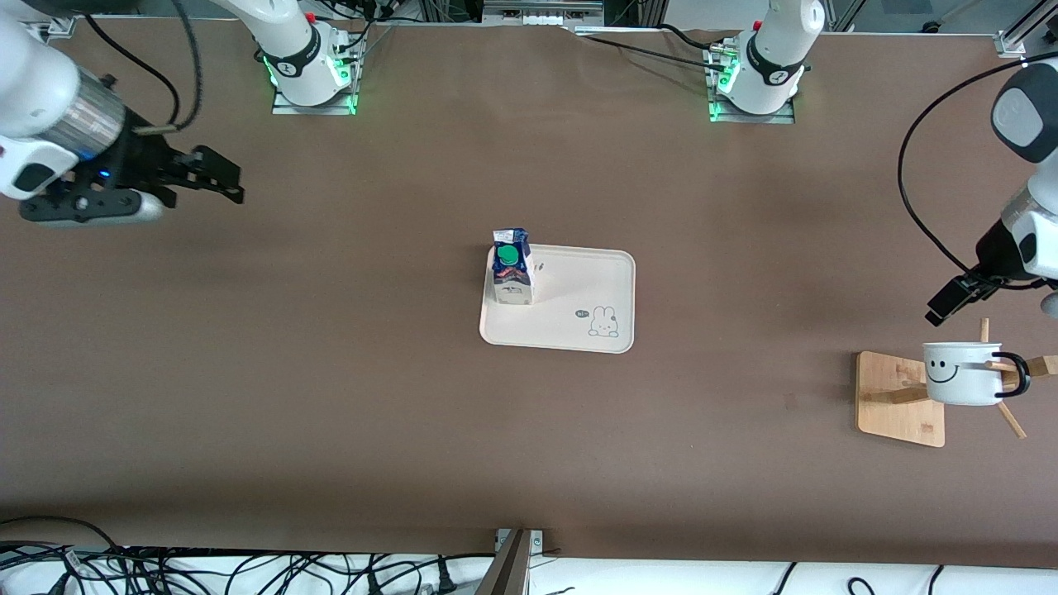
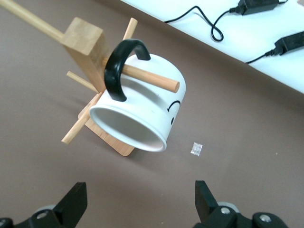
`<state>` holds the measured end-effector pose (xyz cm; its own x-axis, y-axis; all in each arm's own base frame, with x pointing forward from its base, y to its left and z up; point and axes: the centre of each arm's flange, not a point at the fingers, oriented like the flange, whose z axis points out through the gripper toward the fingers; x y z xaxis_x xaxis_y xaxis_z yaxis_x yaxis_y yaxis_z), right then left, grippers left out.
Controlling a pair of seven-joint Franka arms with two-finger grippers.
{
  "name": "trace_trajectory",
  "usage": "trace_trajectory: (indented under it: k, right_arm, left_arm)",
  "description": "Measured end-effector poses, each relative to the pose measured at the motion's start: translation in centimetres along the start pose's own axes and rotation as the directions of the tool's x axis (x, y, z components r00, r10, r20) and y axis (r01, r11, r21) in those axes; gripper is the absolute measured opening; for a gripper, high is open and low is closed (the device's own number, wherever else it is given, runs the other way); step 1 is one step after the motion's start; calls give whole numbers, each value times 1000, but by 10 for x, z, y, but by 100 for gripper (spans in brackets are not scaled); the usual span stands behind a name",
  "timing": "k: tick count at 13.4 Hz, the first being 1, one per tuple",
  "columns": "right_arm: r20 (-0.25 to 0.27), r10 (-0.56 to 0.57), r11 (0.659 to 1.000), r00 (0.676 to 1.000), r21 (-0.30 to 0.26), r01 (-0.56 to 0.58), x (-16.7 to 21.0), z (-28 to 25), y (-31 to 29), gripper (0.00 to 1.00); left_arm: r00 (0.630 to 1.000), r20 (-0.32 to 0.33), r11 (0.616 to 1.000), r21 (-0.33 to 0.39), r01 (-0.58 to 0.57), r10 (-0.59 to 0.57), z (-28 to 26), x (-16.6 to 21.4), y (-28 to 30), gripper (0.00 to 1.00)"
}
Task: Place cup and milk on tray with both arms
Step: 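Grasp the white mug rim on the wooden stand with the left gripper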
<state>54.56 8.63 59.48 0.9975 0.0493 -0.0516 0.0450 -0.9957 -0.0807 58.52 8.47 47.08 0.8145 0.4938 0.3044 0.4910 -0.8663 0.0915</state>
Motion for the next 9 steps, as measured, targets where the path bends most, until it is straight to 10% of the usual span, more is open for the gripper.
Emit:
trace_trajectory:
  k: [4, 9]
  right_arm:
    - [-9, -20, 1000, 1000, -12, 20, -9, 5, 10, 100]
    - [-3, -12, 999, 1000, -37, 12, -6, 10, 18, 100]
  left_arm:
    - [980, -176, 992, -106, 70, -88, 31, 1, 6, 100]
    - [957, -201, 972, -155, 178, -208, 67, 8, -6, 100]
